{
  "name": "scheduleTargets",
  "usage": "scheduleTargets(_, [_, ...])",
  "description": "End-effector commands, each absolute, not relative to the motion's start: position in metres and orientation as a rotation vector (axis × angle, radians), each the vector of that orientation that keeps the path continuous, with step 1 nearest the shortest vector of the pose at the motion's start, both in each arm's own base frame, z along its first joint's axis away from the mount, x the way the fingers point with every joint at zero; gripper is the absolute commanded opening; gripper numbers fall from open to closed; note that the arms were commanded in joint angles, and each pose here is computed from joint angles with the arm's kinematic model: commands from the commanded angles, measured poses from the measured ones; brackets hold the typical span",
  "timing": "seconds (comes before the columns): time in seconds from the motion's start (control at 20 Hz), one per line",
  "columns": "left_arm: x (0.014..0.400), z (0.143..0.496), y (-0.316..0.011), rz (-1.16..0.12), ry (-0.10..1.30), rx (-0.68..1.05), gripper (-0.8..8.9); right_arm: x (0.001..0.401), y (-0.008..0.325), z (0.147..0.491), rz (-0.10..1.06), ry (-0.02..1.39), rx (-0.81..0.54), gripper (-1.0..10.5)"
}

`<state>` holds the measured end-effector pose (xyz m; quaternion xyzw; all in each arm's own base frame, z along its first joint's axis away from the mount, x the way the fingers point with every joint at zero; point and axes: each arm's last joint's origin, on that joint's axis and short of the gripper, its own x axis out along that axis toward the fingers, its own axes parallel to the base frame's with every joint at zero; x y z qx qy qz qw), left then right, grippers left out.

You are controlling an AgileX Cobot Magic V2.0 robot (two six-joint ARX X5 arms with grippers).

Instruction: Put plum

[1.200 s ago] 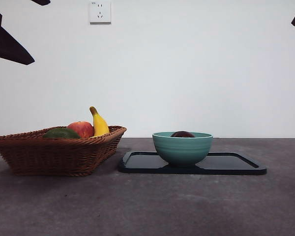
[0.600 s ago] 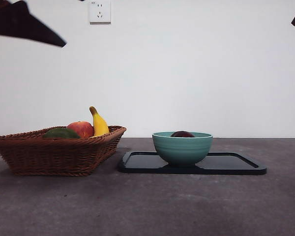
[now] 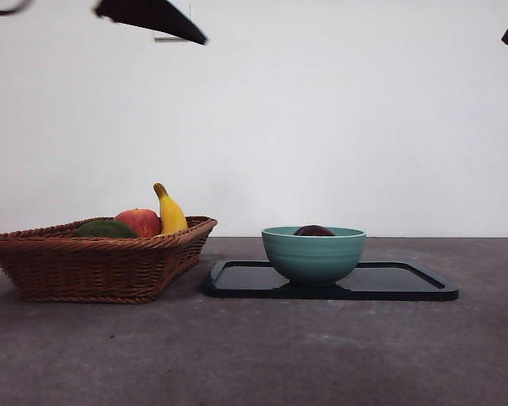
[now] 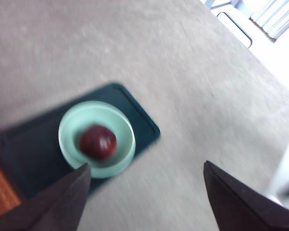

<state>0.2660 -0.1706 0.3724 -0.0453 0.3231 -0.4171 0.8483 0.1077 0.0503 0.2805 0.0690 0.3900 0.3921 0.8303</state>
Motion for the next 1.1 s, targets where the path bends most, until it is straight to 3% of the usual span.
scheduleTargets(0.05, [0.290, 0.367, -0.194, -0.871, 0.695, -0.075, 3.79, 0.109, 0.051, 0.283, 0.844, 0.812, 0.140, 1.8])
scheduleTargets(0.5, [0.350, 0.308, -0.260, -0.825, 0.783, 0.041, 3.77, 0.108, 0.051, 0.283, 0.844, 0.812, 0.140, 1.8])
scheduleTargets(1.1, [0.367, 0.228, -0.298, -0.838, 0.853, 0.193, 3.75, 0.108, 0.051, 0.283, 0.843, 0.813, 0.140, 1.8])
